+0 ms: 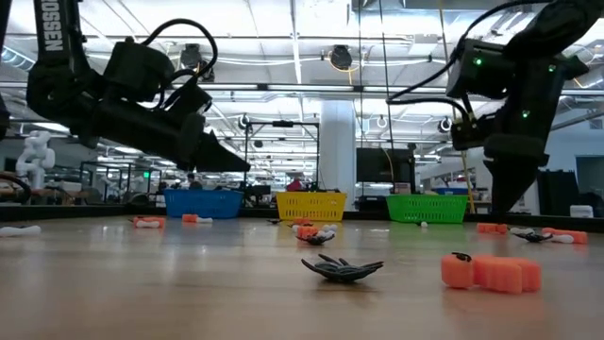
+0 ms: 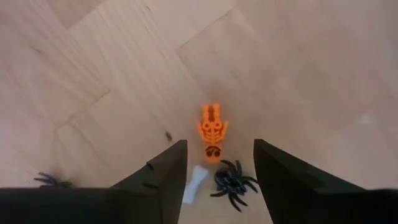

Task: Sort Halloween decoration
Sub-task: Put the orange skeleton toy into the yellow bin

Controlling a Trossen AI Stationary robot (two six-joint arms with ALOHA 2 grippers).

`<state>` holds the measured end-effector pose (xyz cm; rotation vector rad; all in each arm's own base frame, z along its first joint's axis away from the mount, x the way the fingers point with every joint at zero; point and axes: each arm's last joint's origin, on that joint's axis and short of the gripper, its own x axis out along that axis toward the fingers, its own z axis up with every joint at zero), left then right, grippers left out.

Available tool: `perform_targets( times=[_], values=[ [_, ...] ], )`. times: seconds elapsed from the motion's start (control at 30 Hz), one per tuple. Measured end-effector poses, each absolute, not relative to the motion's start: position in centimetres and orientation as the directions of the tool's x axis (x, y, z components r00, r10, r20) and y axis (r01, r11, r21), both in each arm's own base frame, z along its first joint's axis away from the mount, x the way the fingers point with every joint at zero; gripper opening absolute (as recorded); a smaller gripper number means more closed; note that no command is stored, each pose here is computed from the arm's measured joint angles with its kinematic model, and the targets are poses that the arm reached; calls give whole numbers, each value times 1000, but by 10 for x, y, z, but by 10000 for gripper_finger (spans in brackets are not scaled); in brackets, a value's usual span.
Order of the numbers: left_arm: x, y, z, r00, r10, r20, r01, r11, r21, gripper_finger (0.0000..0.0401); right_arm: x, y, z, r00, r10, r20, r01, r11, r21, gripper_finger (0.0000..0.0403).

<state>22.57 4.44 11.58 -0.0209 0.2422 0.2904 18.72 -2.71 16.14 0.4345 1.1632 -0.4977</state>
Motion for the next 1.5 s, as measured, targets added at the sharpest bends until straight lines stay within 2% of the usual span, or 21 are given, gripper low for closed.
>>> perform_targets(
  times=[0.27,0.37,0.53,0.67,0.77,0.97,1.23,1.5],
  values=[
    [225,44,116,929,281,-241,-286,958,15,0,198,-27,147,286,-145,-947,570,820,46,170],
    [225,44,115,927,281,-250,-286,958,16,0,201,-28,144,288,-156,-945,559,828,34,158],
    [217,43,109,918,292,-267,-291,956,44,0,203,-28,143,297,-159,-942,543,839,30,100],
    [201,42,107,922,315,-227,-314,949,40,0,204,-28,144,303,-161,-939,543,839,31,39],
    [189,39,107,932,317,-178,-316,948,33,0,208,-29,150,299,-170,-939,540,841,20,10],
    [174,37,109,938,327,-116,-326,945,24,0,233,-32,188,399,-213,-892,488,873,10,11],
    [173,37,109,936,330,-121,-330,944,25,0,274,-51,239,518,-303,-800,455,890,-43,5],
    [173,37,109,937,329,-119,-329,944,24,0,336,-110,266,522,-406,-750,473,869,-141,3]
  ],
)
